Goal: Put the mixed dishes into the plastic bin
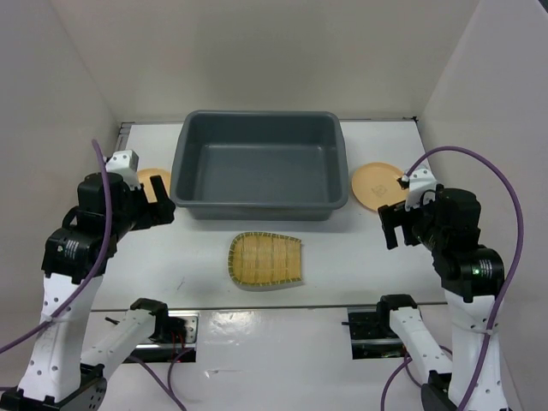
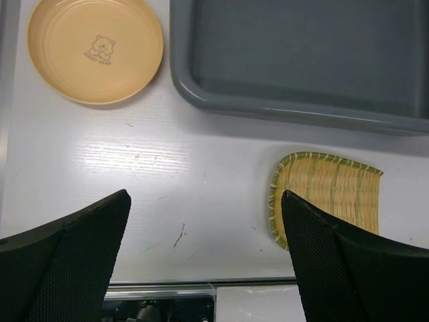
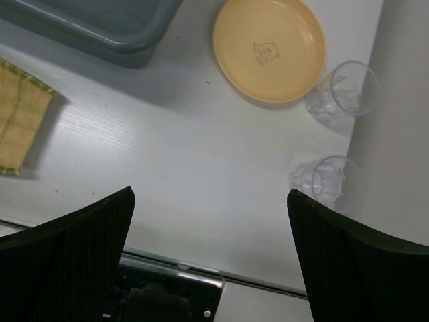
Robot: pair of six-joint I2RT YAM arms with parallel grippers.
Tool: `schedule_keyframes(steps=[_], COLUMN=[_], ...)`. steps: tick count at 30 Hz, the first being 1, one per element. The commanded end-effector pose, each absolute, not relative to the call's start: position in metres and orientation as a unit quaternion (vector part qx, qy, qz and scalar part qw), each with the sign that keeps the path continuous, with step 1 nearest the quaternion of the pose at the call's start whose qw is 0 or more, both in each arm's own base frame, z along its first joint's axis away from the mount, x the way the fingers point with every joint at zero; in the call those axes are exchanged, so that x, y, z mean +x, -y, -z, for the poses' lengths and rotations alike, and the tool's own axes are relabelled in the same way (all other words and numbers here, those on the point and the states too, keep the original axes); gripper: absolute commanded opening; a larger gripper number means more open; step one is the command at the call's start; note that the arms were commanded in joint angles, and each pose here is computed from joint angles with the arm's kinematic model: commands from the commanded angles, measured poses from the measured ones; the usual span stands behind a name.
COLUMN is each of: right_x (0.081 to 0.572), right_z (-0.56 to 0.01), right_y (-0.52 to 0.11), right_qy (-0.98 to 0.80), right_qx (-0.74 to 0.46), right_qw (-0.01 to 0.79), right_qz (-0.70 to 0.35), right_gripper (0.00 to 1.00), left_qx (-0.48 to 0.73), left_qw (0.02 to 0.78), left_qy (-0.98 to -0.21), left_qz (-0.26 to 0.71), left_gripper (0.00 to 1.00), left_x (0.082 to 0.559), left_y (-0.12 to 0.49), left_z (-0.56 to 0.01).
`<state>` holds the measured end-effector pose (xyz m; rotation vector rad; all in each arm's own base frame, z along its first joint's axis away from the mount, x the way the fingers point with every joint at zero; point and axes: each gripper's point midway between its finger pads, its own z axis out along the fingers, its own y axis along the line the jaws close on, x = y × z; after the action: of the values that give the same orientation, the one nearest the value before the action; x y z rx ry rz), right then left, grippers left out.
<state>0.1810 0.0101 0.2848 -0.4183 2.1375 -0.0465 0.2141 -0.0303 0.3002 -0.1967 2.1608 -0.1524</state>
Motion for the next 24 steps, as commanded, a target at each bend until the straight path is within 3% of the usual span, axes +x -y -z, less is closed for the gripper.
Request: schedule_keyframes(steps=[1,9,15,24], right_x=[0.194,0.275,0.336,0.362], right_z=[-0.284,-0.229,-0.178,-0.122], right_y=[0.011,0.018,0.005,0.019], right_qy=[-0.867,-0.864,-0.891,-0.885], right_qx=[-0.159,-0.283,-0.32,-0.381], right_qw=[0.466,0.398,0.315,0.269], right_qz=[0.078,0.125,0.063,0.001], right_gripper=[0.98,0.98,0.98,0.98], left_qx=[-0.099,-0.118,-0.121,-0.141], left_qw=[0.478,0.455,0.472,0.499], left_qy=[-0.871,-0.882,-0.873,-0.855], left_qz=[0.044,0.008,0.009,0.007], left_gripper=[0.99,0.99,0.99,0.99], left_x=[0.208,0.221,0.215,0.203], left_y=[0.019,0.01,0.007,0.0], left_z=[-0.299,-0.285,-0.296,-0.305])
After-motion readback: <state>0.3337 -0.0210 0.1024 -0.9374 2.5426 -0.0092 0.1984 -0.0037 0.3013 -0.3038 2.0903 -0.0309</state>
